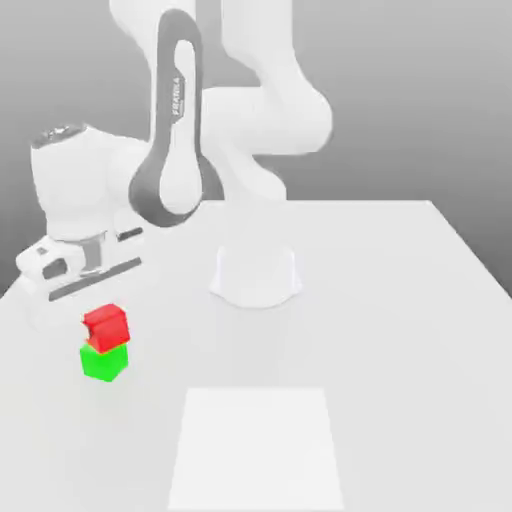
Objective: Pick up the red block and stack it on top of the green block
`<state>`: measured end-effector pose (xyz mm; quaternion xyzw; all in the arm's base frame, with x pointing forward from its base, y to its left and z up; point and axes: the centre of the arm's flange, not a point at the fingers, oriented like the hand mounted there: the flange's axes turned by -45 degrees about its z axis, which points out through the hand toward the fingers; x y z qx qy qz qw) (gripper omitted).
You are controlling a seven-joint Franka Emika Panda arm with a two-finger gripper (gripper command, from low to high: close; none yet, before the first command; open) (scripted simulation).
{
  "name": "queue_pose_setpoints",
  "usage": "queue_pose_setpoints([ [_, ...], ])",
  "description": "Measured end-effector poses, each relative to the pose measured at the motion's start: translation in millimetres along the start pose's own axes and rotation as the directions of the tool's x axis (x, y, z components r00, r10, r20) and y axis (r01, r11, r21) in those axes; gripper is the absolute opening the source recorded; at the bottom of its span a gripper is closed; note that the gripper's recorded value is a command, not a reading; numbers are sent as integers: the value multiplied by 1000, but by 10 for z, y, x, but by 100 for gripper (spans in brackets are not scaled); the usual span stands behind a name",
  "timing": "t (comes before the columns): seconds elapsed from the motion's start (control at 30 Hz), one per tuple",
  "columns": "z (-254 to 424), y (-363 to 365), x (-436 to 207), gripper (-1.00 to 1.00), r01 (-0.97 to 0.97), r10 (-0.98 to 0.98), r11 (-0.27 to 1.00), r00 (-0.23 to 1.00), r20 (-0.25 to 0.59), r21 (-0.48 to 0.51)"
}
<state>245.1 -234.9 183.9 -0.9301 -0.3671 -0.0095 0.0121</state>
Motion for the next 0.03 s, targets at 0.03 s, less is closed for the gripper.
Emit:
queue_pose_setpoints([
  [0.03,29,-7,-28,-100,-4,4,1000,1000,10,-6],
])
